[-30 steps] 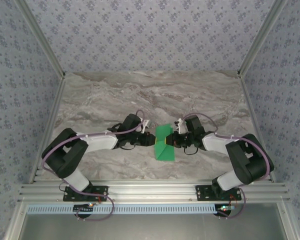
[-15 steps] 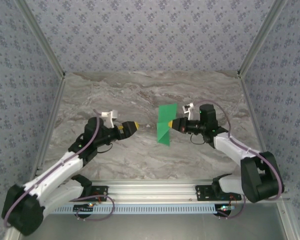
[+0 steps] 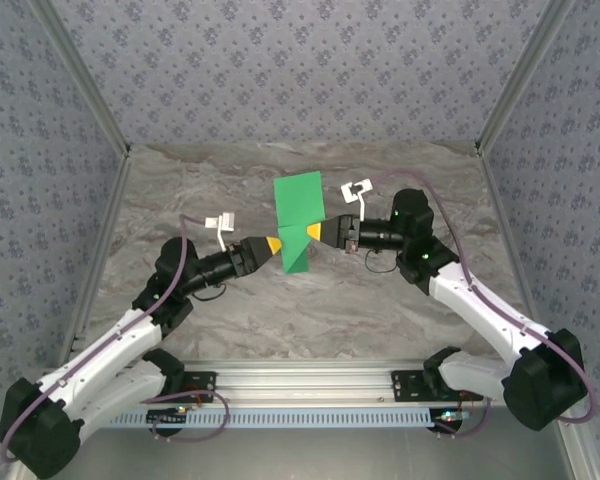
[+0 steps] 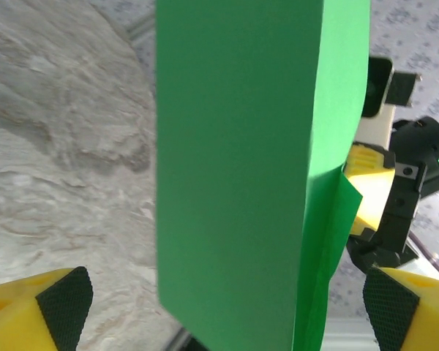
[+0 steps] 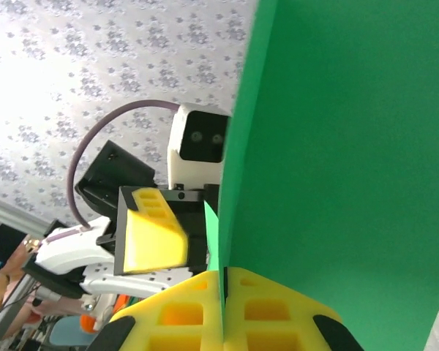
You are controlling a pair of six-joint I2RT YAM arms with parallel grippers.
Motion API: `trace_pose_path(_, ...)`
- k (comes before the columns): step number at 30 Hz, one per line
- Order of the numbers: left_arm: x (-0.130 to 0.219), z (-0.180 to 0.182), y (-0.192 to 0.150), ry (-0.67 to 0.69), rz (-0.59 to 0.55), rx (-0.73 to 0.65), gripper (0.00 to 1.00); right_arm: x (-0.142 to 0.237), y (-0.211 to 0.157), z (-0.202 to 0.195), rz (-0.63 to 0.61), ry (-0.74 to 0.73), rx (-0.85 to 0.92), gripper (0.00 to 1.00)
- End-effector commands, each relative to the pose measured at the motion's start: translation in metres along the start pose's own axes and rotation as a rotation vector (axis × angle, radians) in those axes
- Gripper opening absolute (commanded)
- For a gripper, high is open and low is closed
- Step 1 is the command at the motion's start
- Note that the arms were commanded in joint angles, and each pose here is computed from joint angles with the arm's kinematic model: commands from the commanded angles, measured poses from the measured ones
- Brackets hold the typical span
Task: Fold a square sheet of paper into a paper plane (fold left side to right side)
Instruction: Turn over the paper at the center of the table.
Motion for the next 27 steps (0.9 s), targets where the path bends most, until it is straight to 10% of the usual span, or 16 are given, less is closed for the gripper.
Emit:
trace_pose_path(1, -0.002, -0.051, 0.021, -0.183, -0.052, -0.098, 0.96, -0.005, 0.002, 0.027, 0.003, 0.053, 0.012, 0.03)
trace_pose_path(19, -0.009, -0.064, 0.013, -0.219, -0.033, -0.133, 0.09, -0.003, -0.004, 0.028, -0.009, 0.049, -0.031, 0.2)
trace_pose_path(27, -0.004, 0.002, -0.021, 0.325, 0.198, -0.262, 0.0, 0.061, -0.014, -0.027, -0.124, -0.587, 0.07, 0.5)
Point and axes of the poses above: each hand's point on the last joint's axis, 136 mm out from that joint toward the fingers, its own x axis back along the fingers, its own z axis along the line the jaws close on, y = z × x, the point moved 4 cm from there along x, back along the fingers, and after that the axes turned 13 degrees about -x, right-handed, at the moved point
